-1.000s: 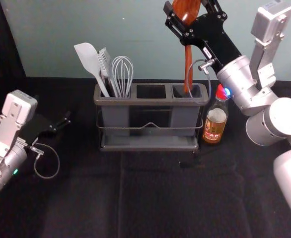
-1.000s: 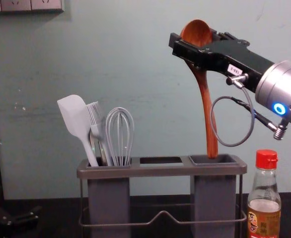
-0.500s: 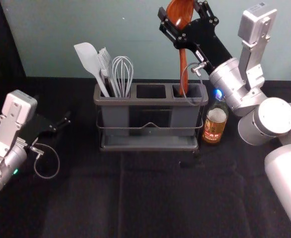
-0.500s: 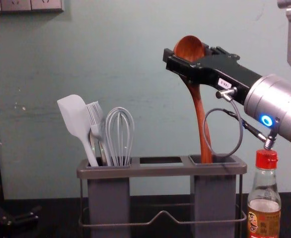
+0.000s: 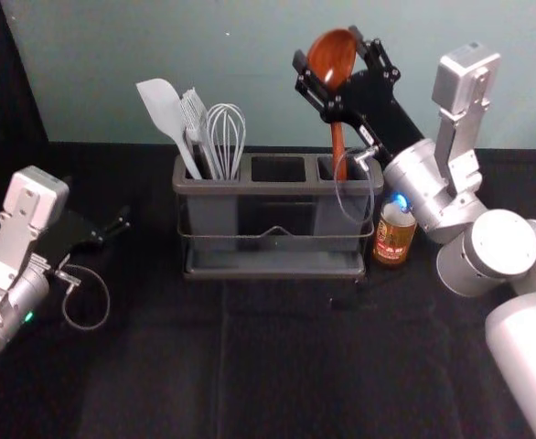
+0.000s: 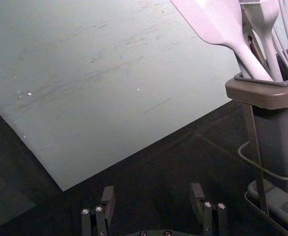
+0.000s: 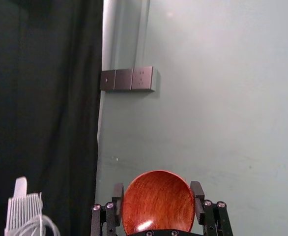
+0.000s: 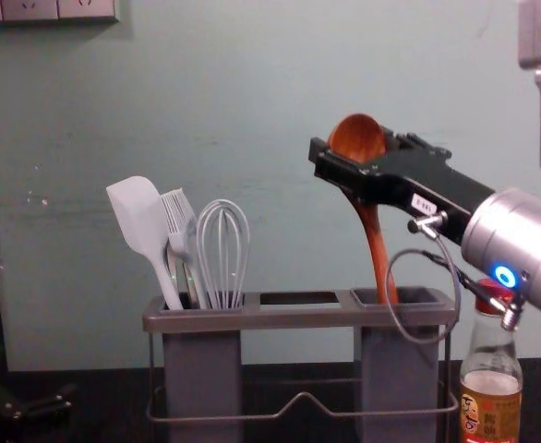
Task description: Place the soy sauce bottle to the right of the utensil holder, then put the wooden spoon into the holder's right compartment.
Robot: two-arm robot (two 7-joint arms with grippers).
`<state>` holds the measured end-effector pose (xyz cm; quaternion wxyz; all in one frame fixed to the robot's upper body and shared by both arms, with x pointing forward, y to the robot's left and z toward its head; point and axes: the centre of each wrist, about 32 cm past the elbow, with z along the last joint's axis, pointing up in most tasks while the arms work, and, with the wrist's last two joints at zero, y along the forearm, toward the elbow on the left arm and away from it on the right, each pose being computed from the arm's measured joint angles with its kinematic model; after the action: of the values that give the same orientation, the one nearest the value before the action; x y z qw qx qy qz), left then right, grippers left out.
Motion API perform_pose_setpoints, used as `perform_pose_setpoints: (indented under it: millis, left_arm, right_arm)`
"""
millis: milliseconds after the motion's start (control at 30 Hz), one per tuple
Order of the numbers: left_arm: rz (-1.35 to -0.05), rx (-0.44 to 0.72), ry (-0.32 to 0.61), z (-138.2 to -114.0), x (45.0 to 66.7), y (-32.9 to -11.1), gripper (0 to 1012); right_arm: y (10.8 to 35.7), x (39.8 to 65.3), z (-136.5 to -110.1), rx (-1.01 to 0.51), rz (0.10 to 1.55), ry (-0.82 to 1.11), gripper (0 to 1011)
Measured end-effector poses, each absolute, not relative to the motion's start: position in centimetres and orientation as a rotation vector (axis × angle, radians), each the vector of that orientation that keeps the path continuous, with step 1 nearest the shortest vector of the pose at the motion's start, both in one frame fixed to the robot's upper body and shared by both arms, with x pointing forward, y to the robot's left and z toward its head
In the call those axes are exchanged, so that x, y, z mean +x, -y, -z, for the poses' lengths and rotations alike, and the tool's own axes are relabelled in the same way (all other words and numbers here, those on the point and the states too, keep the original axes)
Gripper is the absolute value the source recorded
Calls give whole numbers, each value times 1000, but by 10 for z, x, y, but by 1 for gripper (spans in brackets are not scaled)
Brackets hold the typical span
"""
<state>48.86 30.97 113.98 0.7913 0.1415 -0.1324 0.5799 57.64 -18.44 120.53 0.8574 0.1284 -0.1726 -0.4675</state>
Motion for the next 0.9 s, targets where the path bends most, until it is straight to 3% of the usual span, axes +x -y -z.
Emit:
perform_pose_setpoints:
  millis: [900]
  left_arm:
    - [-1248,304,285,-1140,489,-310,1005]
  right_arm:
    - [186,563,-1175,233,1004,285,840]
